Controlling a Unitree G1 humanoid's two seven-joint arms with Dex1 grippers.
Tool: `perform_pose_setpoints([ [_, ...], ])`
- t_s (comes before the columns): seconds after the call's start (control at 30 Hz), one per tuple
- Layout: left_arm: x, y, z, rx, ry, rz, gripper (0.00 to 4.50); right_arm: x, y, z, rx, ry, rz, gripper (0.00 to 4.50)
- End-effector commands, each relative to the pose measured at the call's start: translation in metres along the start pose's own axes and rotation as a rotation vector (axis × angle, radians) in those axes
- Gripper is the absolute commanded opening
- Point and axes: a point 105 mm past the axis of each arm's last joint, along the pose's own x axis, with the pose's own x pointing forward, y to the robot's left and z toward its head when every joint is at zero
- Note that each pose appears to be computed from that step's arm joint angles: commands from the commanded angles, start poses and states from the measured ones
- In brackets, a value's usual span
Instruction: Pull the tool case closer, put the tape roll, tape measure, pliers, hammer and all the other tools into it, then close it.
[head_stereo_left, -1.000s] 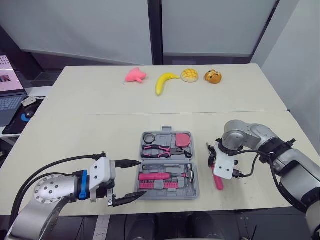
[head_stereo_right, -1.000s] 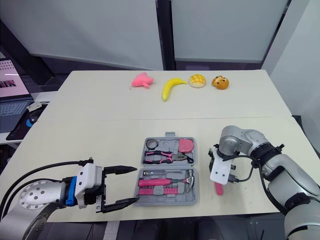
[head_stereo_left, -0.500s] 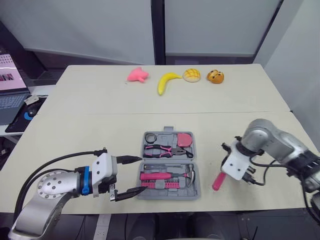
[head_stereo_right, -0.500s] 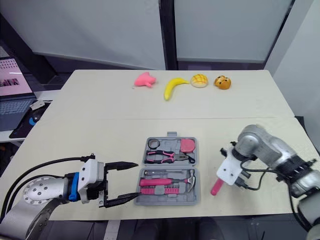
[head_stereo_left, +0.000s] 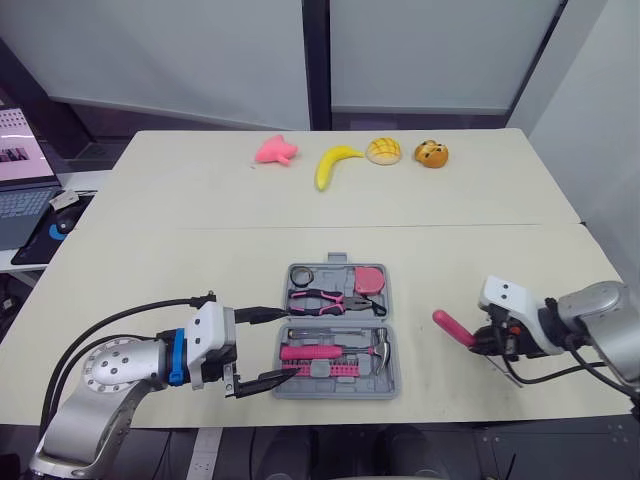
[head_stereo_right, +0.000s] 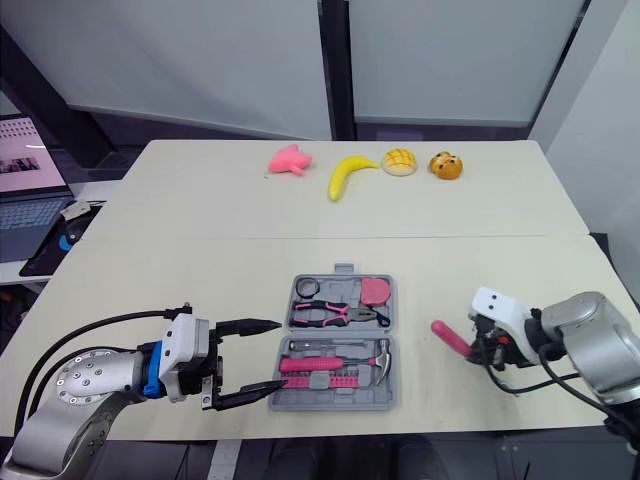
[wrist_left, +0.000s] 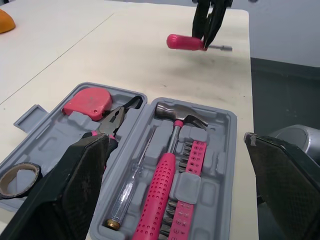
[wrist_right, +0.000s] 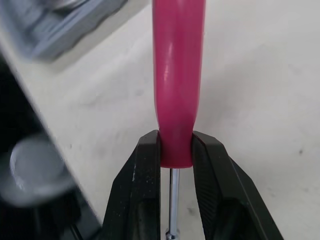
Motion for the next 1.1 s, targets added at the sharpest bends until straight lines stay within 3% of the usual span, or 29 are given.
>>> perform_pose_setpoints([
  [0.03,-0.001,-0.002,0.01,0.052,-0.021,-0.038,4.5,0.005,-0.02,0.006,0.136,-0.064,-0.175,0.62],
  [0.4,0.006,0.001,0.012,0.085,-0.025,-0.045,4.5,0.033,-0.025,0.015,0.164,-0.122,-0.258,0.62],
  [0.47,0.005,0.002,0.013,0.084,-0.024,-0.044,4.5,0.029,-0.02,0.019,0.142,-0.163,-0.247,1.35],
  [0.73,-0.003,0.004,0.019,0.034,-0.023,-0.042,4.5,0.008,-0.017,0.013,-0.068,-0.319,-0.293,3.11],
  [0.87,-0.005,-0.001,0.022,0.027,-0.034,-0.081,4.5,0.016,-0.012,0.007,-0.088,-0.405,-0.313,3.11],
  [1.1,-0.006,0.0,0.026,0.034,-0.04,-0.097,4.5,0.034,-0.019,-0.004,-0.026,-0.433,-0.377,3.11],
])
